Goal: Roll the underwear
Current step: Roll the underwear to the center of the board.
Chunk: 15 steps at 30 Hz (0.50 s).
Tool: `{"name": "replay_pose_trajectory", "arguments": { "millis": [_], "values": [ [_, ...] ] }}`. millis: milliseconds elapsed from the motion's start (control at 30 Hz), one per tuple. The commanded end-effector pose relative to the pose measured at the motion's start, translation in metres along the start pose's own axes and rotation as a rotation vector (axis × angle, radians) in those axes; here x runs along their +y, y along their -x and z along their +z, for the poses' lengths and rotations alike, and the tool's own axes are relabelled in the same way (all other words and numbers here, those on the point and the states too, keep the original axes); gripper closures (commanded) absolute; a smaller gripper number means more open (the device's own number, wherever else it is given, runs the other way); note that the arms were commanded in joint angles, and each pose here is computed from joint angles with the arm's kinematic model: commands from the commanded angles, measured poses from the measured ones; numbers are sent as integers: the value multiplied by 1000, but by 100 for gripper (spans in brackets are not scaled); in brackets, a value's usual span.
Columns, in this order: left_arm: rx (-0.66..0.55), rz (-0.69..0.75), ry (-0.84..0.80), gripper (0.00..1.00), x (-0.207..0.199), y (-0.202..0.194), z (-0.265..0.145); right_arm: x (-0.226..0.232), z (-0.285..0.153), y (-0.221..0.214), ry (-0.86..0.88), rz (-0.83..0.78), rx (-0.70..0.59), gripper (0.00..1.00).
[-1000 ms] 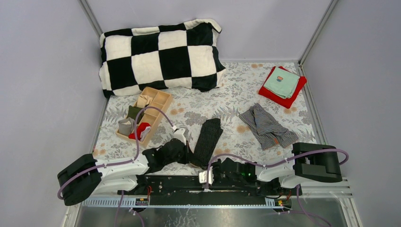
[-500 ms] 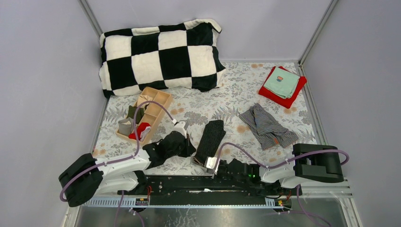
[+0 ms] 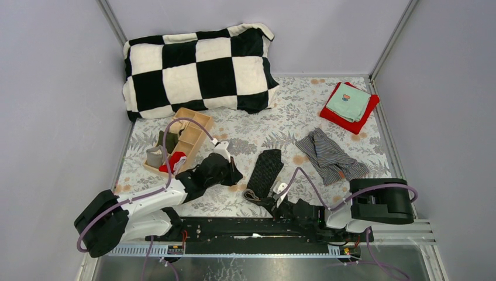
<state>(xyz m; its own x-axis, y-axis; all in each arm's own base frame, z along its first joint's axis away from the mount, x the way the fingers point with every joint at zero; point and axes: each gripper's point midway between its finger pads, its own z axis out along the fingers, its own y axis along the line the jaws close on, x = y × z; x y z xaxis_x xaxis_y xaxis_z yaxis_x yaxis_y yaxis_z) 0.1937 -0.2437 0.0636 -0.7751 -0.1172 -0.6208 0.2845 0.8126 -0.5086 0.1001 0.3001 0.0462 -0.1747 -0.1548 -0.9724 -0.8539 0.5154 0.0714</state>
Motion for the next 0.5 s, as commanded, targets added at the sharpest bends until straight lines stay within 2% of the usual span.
{"name": "replay_pose_trajectory", "arguments": {
  "millis": [0,333,467],
  "values": [
    [-43,41,-51,100,-14,20,-2,-23,-2,18,-153,216,-118,100],
    [-25,70,-104,100,-25,20,2,-41,-3,5,-290,474,-148,100],
    [-28,73,-105,94,-24,21,2,-51,-7,-8,-371,583,-138,100]
  ]
}}
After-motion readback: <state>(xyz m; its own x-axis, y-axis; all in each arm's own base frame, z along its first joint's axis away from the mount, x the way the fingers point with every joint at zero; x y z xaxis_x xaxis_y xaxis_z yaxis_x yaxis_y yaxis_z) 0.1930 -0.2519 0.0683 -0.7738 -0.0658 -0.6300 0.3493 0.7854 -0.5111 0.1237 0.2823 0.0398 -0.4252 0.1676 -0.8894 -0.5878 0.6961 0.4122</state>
